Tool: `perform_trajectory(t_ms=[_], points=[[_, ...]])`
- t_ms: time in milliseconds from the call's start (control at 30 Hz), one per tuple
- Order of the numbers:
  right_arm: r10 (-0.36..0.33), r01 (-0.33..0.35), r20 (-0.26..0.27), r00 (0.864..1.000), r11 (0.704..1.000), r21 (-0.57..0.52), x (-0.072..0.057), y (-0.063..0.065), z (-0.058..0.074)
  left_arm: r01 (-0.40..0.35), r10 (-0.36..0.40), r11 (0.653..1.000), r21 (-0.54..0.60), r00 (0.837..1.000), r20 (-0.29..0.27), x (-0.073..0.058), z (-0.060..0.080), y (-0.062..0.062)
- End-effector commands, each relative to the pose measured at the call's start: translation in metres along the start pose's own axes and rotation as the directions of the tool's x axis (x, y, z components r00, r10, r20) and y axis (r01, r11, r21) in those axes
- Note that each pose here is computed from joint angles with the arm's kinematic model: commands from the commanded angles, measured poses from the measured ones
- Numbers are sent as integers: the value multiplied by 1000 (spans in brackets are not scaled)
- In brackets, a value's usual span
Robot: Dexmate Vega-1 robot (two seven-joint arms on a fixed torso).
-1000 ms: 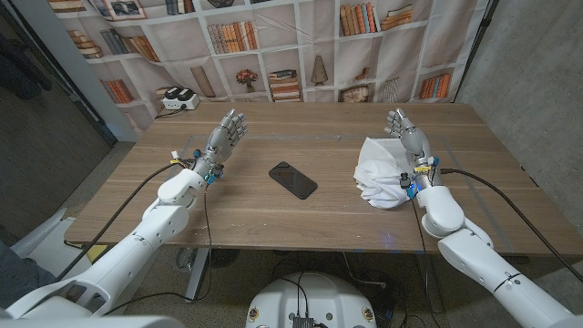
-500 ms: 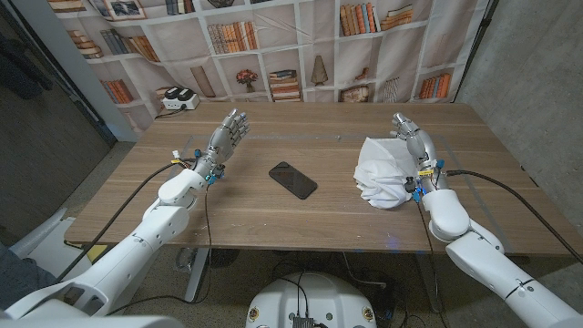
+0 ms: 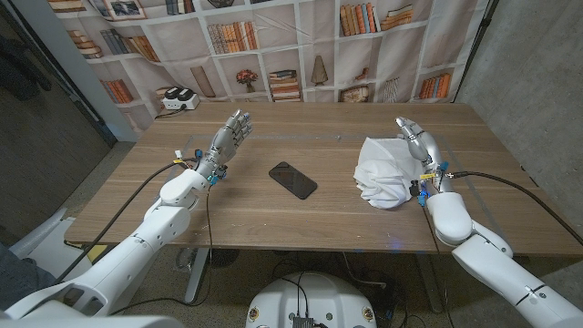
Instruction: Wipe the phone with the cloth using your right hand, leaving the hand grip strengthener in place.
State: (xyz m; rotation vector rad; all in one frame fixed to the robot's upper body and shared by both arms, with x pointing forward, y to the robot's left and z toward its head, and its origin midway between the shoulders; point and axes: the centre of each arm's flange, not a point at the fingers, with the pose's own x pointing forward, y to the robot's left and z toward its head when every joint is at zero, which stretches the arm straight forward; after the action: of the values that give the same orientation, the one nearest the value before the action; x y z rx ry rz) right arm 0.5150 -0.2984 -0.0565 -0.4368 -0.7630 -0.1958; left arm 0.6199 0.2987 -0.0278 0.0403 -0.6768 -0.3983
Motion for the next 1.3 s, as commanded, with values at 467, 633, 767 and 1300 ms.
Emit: perform_trajectory(t_ms=[467,633,767,1300], points=[[-4,4,-1,1000,985,-172,-12,2,12,-24,24,999,25,1000,-1,-10,7,-1],[2,-2,1,1000,977,-215,-13,5,15,-19,19,1000,25,1000,-6,-9,7,-1],[4,-4,1,1000,967,-254,-15,7,18,-17,17,1000,23,1000,-7,-8,7,-1],[-3,6,10,1000,935,-355,-19,17,27,-17,18,999,38,1000,-6,-12,10,1]])
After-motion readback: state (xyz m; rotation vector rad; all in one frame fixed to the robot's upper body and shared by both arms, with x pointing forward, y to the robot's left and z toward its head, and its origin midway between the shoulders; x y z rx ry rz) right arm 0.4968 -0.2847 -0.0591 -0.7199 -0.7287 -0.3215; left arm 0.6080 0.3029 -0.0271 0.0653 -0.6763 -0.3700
